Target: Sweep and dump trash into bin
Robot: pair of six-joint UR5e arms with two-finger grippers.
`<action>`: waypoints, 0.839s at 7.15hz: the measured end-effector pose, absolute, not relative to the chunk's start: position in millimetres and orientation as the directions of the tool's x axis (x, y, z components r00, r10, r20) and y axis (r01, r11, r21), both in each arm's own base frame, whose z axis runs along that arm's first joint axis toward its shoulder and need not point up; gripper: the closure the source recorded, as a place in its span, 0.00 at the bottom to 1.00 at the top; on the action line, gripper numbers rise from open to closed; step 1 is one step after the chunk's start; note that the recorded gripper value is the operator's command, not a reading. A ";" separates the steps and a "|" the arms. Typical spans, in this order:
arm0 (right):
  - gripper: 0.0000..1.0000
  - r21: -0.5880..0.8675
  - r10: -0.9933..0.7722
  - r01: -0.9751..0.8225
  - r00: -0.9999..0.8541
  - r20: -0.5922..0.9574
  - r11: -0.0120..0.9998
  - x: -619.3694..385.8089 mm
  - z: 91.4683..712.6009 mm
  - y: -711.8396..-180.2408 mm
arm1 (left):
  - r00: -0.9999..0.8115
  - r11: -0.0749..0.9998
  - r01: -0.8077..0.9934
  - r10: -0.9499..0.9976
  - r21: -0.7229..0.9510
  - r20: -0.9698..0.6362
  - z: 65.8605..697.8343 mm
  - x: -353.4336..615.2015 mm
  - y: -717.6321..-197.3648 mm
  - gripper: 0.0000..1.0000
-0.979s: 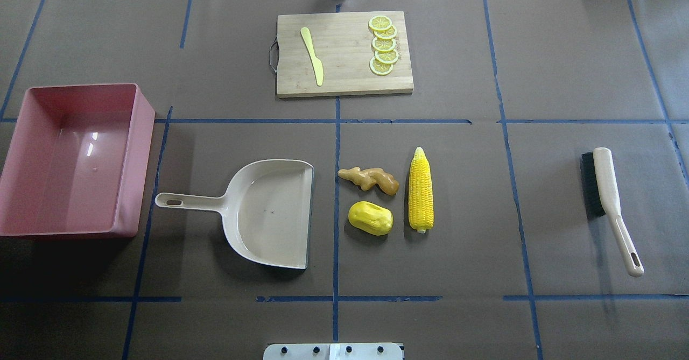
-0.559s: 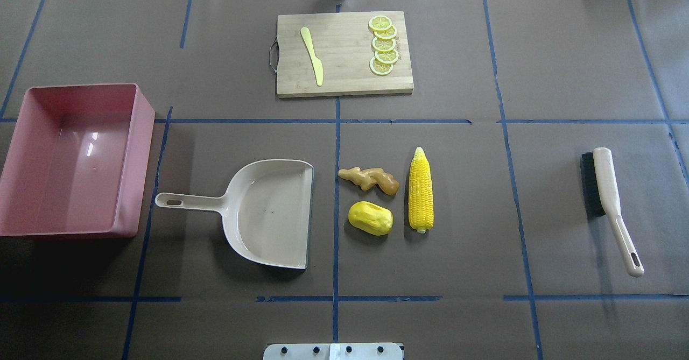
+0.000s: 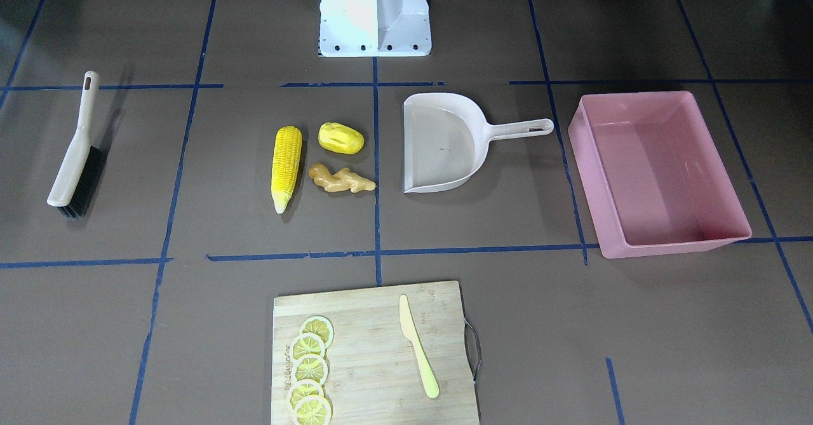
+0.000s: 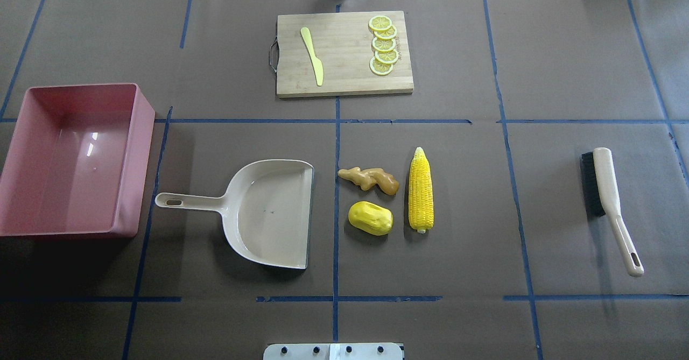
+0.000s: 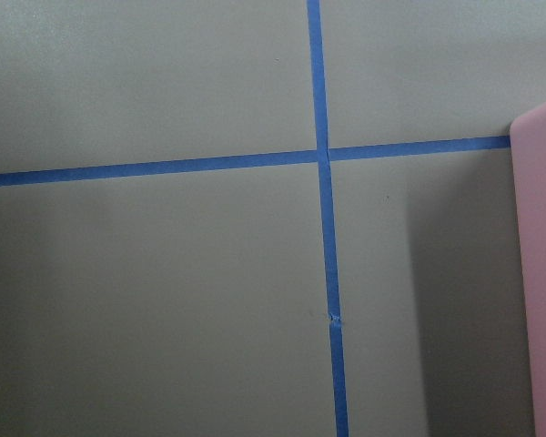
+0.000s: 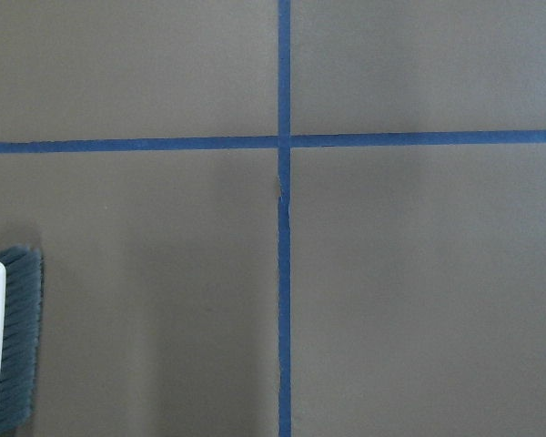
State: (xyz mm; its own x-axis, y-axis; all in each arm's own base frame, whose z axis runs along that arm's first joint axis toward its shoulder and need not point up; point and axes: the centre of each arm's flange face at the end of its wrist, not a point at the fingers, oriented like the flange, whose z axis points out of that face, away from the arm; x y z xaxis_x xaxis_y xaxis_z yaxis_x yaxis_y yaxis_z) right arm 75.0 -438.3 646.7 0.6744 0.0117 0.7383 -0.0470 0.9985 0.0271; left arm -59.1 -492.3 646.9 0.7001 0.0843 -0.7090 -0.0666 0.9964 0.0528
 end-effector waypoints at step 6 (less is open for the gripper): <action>0.00 0.035 0.007 -0.048 0.675 0.738 0.998 75.1 643.0 -439.1 | 0.698 0.988 -0.073 0.148 0.136 -0.701 639.1 -59.0 -496.4 0.00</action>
